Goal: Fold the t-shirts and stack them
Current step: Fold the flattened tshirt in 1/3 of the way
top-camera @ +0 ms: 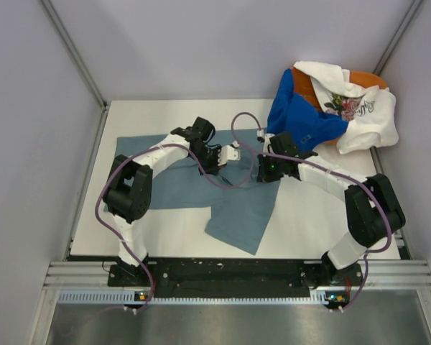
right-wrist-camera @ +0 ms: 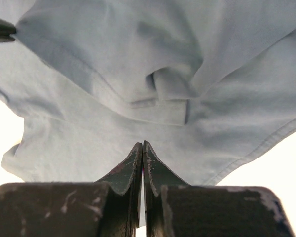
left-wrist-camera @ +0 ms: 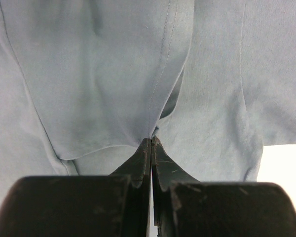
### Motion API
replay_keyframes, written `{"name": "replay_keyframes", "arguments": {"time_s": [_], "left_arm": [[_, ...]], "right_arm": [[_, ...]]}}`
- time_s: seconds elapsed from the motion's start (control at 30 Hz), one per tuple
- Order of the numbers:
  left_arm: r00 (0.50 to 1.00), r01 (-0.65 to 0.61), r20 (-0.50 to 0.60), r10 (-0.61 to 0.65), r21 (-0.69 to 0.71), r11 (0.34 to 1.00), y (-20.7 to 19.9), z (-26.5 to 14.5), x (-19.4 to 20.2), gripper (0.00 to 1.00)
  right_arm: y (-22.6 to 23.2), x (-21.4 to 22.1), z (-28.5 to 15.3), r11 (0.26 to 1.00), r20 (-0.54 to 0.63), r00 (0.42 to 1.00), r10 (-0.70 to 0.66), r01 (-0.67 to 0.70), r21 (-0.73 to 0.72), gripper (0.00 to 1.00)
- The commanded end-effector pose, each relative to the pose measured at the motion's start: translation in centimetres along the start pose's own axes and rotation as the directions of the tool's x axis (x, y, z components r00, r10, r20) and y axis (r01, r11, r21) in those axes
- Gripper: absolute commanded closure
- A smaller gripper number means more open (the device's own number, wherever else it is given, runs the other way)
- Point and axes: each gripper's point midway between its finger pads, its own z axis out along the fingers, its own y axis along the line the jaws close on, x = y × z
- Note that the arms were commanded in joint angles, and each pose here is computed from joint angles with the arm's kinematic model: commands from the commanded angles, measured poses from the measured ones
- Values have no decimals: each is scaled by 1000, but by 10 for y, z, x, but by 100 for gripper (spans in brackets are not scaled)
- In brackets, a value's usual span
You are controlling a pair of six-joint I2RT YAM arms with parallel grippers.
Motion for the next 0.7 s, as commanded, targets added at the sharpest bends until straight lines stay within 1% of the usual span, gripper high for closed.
{"name": "replay_keyframes", "arguments": {"time_s": [0.0,0.07,0.13,0.17,0.27,0.37,0.43,0.5,0.53,0.6,0.67], "left_arm": [[998,-48,35,48,-7,999,2,-15,-14,100],[998,-51,33,51,0,999,1,-16,-13,100],[998,-51,29,51,6,999,0,-16,-10,100],[998,-52,30,52,9,999,-1,-17,-9,100],[998,-55,30,54,19,998,-2,-18,-8,100],[997,-59,45,57,31,998,-5,-23,-8,100],[996,-70,62,68,36,997,-9,-29,-10,100],[993,-88,80,84,48,995,-15,-35,-12,100],[991,-101,88,96,53,993,-18,-37,-11,100],[990,-120,85,115,53,991,-20,-36,-7,100],[991,-121,60,118,56,991,-20,-33,2,100]], "right_arm": [[18,15,-7,998,-34,999,16,-18,-68,100],[13,23,-6,999,-48,999,22,-24,-47,100],[8,20,-6,1000,-37,999,13,-14,-20,100],[6,16,-6,1000,-26,1000,6,-6,-7,97],[-1,5,-4,999,-8,1000,-21,21,34,82],[-2,-2,-1,997,-4,998,-58,58,54,72],[7,-3,0,989,-1,990,-138,138,58,63],[15,-6,-3,977,12,979,-205,204,58,58],[18,-9,-5,977,20,977,-212,211,45,57],[19,-12,-5,979,28,979,-202,200,45,55],[20,-16,-5,984,35,984,-175,173,46,53]]}}
